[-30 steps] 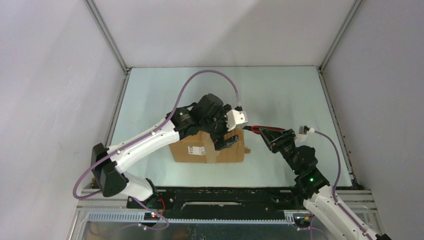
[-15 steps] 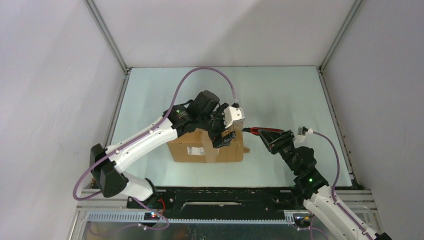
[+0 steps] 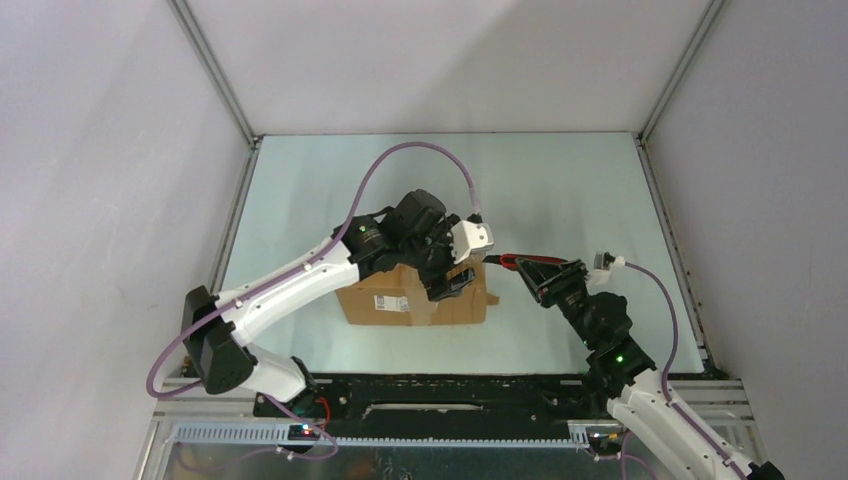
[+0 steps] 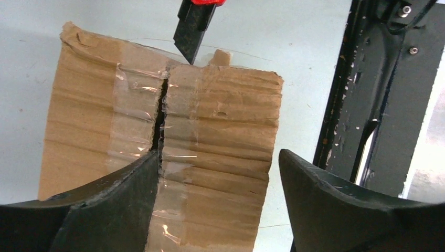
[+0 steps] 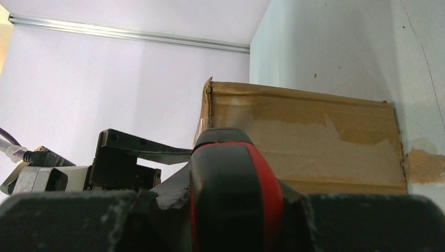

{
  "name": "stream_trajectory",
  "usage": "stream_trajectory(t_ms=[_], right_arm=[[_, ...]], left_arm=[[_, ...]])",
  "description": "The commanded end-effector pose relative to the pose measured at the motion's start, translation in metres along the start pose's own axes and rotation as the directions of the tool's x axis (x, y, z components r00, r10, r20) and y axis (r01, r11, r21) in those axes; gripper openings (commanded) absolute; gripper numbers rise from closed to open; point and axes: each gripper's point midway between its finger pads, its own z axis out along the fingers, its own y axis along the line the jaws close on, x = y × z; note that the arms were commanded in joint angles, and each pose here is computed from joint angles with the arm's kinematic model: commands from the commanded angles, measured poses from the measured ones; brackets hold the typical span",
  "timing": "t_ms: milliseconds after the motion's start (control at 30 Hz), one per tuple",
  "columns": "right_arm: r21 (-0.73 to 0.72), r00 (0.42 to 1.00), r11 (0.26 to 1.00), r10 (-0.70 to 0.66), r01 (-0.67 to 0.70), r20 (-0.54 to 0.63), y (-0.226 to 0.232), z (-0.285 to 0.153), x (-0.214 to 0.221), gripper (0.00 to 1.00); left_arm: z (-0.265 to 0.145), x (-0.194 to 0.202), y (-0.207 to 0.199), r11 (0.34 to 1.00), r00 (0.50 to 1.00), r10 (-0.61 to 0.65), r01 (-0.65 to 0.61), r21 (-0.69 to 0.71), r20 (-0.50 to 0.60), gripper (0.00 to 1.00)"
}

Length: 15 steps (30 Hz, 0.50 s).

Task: Unpack the express box
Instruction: Cut the express box at the center of the board.

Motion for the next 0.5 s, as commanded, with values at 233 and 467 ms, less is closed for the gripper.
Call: stream_trajectory(t_ms=[233, 467], right_arm=[[-0.065, 1.0, 0.998, -0.019, 0.019, 0.002, 0.019, 0.0, -0.001, 0.0], [-0.084, 0.999, 0.996, -0.003, 0.007, 0.038, 0.028, -0.003, -0.012, 0.0]], left_arm=[[-0.001, -0.005, 0.002, 0.998, 1.0, 0.016, -0.015, -0.055, 0.013, 0.66], [-0.005, -0.006, 0.0, 0.998, 0.999, 0.023, -0.021, -0.064, 0.039, 0.43]])
